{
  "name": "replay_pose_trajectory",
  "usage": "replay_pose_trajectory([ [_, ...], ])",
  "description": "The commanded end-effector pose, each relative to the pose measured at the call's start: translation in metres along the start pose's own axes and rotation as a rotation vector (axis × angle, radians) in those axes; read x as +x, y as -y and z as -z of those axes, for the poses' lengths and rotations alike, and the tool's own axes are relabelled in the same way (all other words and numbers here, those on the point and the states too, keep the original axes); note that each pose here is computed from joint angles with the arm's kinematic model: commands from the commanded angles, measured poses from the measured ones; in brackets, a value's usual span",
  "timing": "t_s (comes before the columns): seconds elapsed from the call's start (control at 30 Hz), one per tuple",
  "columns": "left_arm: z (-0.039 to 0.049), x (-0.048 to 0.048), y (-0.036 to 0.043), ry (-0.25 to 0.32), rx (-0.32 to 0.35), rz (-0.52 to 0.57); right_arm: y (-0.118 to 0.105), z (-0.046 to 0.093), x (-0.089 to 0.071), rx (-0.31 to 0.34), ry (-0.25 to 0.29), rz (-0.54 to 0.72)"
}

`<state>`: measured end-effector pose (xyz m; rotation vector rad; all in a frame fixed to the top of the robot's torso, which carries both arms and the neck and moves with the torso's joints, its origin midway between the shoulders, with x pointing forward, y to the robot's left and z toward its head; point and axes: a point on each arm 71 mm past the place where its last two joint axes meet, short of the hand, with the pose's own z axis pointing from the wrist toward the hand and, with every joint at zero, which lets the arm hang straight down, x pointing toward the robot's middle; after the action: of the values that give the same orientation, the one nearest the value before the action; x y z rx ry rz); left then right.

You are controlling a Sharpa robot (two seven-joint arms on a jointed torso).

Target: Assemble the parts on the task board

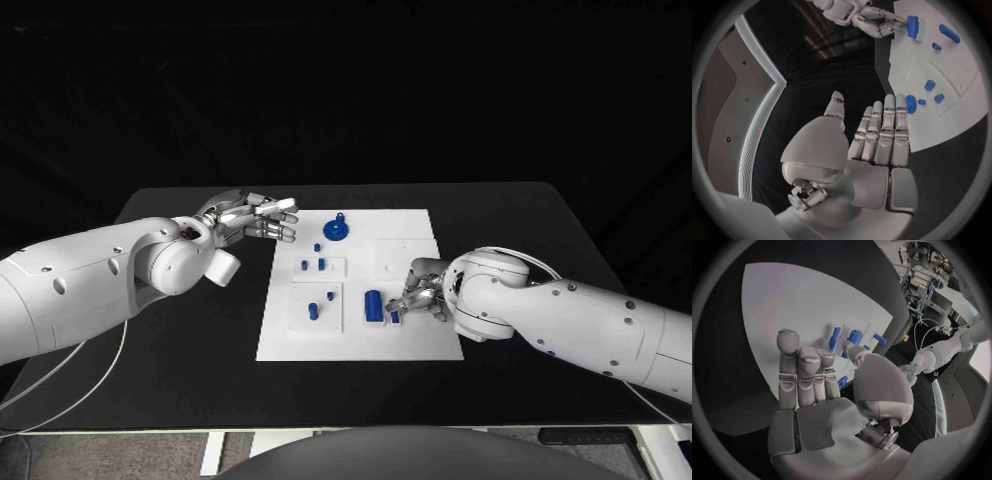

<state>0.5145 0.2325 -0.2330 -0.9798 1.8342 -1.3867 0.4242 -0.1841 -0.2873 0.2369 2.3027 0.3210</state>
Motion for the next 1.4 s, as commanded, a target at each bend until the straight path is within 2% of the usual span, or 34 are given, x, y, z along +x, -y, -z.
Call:
replay_pose_trajectory([
  [0.03, -0.0004, 0.0015, -0.0003, -0.005, 0.001, -0.002, 0.001, 0.000, 0.002, -0.011, -0.005, 0.014],
  [0.2, 0.0000, 0.0006, 0.0003, 0.002, 0.010, -0.004, 0.008, 0.002, -0.007, -0.015, 0.050, -0.023],
  [0.47, -0.0003, -0.0043, 0.0009, 0.028, 0.027, -0.010, 0.023, 0.010, -0.041, -0.041, 0.136, -0.192],
  [0.53, -0.0005, -0.0064, 0.0017, 0.043, 0.039, -0.011, 0.024, 0.012, -0.051, -0.073, 0.167, -0.250],
  [0.7, -0.0006, -0.0152, 0.0048, 0.112, 0.093, 0.007, 0.027, 0.015, -0.081, -0.220, 0.284, -0.446],
  [0.77, -0.0006, -0.0177, 0.0057, 0.133, 0.108, 0.013, 0.030, 0.014, -0.090, -0.255, 0.326, -0.501],
  [0.93, -0.0007, -0.0228, 0.0075, 0.173, 0.137, 0.024, 0.042, 0.007, -0.112, -0.353, 0.444, -0.620],
  [1.07, -0.0018, -0.0261, 0.0083, 0.193, 0.147, 0.027, 0.049, -0.002, -0.123, -0.402, 0.502, -0.707],
  [1.23, -0.0070, -0.0332, 0.0099, 0.227, 0.154, 0.029, 0.056, -0.020, -0.129, -0.418, 0.539, -0.786],
  [1.4, -0.0165, -0.0475, 0.0155, 0.281, 0.161, 0.026, 0.060, -0.045, -0.127, -0.421, 0.526, -0.924],
])
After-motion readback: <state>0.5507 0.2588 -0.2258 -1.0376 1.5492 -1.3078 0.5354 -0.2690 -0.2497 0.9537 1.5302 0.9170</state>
